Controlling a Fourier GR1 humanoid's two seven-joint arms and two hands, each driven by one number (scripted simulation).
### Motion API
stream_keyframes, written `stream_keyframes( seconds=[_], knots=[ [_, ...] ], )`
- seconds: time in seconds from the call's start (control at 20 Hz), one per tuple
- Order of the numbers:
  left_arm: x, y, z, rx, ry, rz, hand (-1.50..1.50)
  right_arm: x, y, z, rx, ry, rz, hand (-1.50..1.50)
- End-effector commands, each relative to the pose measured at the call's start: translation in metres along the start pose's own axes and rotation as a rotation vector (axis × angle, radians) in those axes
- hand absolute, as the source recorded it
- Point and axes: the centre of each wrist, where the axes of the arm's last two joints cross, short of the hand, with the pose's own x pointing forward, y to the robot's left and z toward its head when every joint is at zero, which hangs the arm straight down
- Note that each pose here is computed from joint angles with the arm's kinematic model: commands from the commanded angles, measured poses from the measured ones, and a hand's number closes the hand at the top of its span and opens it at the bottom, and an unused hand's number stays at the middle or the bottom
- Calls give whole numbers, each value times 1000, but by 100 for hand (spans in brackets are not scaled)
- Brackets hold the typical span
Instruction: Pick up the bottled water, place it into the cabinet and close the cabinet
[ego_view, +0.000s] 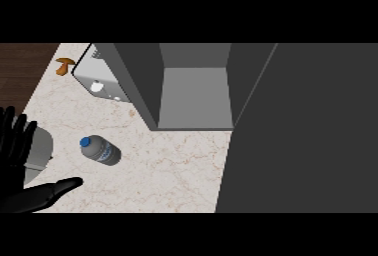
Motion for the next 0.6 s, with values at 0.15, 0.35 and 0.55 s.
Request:
stream_keyframes(
  seconds=[0.15,0.35,0.55],
  knots=[
    [-55,23,-2,32,66,-5,-150,16,7,17,-25,-38,67,-150],
    [-75,26,-1,60,116,-22,-150,21,-6,18,-13,-31,72,-150],
    [-96,25,-12,29,154,-22,-150,23,-3,19,-28,-33,69,-150]
  ],
)
